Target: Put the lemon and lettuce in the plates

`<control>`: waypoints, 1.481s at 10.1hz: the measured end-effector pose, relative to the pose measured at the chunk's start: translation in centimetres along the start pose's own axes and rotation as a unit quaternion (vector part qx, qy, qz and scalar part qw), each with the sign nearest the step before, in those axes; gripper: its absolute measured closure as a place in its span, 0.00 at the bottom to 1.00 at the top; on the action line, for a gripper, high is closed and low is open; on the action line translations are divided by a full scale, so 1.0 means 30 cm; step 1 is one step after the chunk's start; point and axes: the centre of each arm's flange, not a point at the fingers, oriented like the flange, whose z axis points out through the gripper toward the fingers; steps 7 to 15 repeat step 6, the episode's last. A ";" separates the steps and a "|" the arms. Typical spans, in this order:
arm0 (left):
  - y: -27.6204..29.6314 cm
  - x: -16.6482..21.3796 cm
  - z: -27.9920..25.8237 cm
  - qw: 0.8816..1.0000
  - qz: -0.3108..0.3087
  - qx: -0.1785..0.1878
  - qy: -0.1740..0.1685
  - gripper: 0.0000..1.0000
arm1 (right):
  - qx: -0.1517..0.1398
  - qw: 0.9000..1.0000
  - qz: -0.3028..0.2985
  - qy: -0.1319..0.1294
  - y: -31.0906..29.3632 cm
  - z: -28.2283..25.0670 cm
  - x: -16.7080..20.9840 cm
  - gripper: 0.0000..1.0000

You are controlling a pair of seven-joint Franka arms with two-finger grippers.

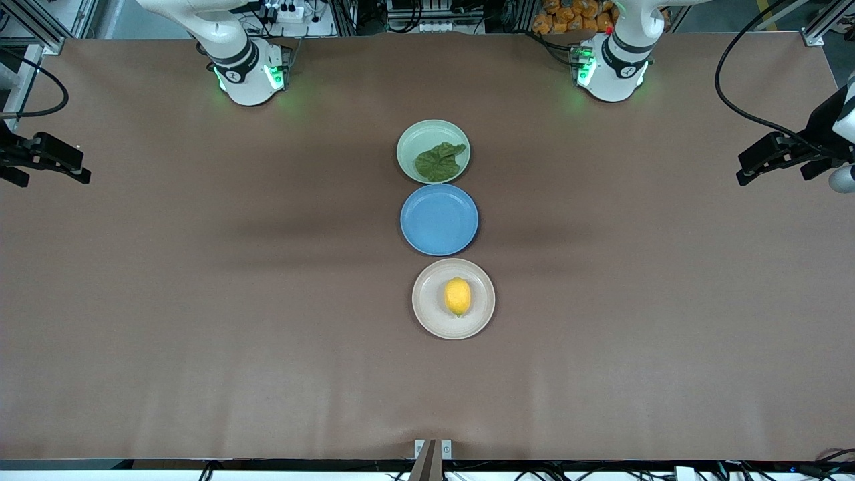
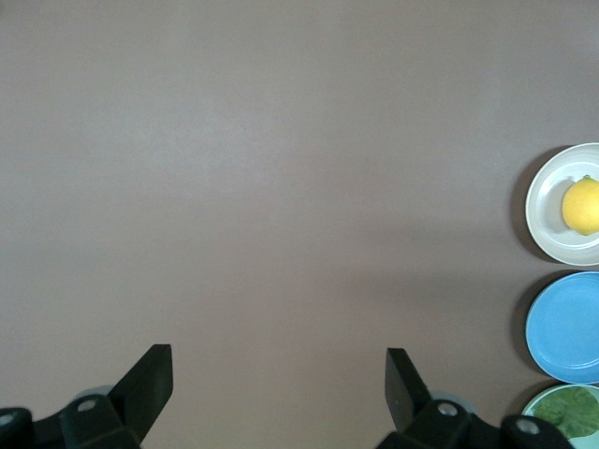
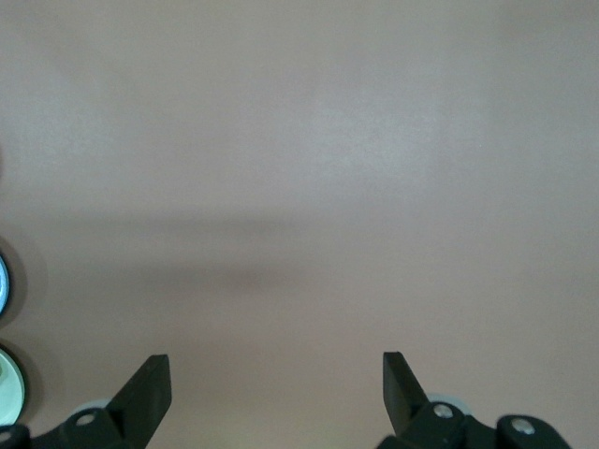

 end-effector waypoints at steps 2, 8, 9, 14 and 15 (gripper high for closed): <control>-0.008 -0.001 -0.004 1.000 -0.002 0.000 0.001 0.00 | 0.000 1.000 0.000 0.000 0.000 0.001 0.001 0.00; -0.012 -0.002 -0.004 1.000 -0.003 0.000 0.000 0.00 | -0.002 1.000 0.000 0.000 0.002 0.001 0.001 0.00; -0.012 -0.002 -0.004 1.000 -0.003 0.000 0.000 0.00 | -0.002 1.000 0.000 0.000 0.002 0.001 0.001 0.00; -0.012 -0.002 -0.004 1.000 -0.003 0.000 0.000 0.00 | -0.002 1.000 0.000 0.000 0.002 0.001 0.001 0.00; -0.012 -0.002 -0.004 1.000 -0.003 0.000 0.000 0.00 | -0.002 1.000 0.000 0.000 0.002 0.001 0.001 0.00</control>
